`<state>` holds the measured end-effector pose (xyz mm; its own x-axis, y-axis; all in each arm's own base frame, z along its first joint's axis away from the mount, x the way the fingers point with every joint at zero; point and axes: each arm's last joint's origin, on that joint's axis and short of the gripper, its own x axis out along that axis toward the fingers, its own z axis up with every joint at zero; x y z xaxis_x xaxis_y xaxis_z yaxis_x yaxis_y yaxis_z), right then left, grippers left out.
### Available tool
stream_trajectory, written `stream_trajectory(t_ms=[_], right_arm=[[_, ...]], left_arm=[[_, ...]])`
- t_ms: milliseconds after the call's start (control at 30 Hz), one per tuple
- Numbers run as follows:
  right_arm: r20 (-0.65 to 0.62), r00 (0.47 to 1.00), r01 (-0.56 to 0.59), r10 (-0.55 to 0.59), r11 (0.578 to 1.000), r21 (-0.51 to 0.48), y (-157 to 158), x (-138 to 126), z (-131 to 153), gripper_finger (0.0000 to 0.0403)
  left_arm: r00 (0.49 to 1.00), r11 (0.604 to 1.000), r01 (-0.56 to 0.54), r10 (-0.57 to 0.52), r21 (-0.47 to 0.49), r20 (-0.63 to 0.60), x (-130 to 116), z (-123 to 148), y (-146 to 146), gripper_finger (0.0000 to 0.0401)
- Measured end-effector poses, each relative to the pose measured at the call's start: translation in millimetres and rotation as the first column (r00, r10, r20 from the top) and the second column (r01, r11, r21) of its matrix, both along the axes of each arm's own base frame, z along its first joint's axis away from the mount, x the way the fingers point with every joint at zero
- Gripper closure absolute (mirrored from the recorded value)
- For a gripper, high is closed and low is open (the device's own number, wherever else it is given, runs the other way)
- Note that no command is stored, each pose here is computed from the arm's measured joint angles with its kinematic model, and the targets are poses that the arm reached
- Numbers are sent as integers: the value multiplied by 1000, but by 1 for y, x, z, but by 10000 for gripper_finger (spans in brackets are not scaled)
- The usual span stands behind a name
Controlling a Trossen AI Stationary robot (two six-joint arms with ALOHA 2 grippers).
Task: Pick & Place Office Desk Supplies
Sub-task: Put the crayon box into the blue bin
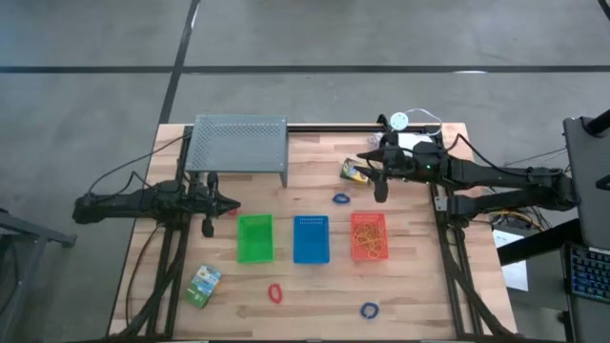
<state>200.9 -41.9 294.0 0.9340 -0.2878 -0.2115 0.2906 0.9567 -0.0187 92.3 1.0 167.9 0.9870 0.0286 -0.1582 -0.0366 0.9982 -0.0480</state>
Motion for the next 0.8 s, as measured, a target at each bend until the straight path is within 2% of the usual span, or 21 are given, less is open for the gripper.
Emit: stream_trajectory(t_ms=[233,433,600,800], right_arm=[[108,994,18,-15,1000,-24,7,-35,-25,232],[212,977,31,-33,999,16,12,-66,-60,231],[291,956,30,-29,1000,4,15,-82,-89,229],[354,935,26,-29,1000,14,18,-94,-110,229]], left_arm=[[1000,1000,0,0,0,0,0,0,0,373],[1000,1000,1,-1,0,-1,0,0,0,373],[1000,1000,0,0,0,0,0,0,0,373],[1000,1000,0,0,0,0,0,0,0,373]])
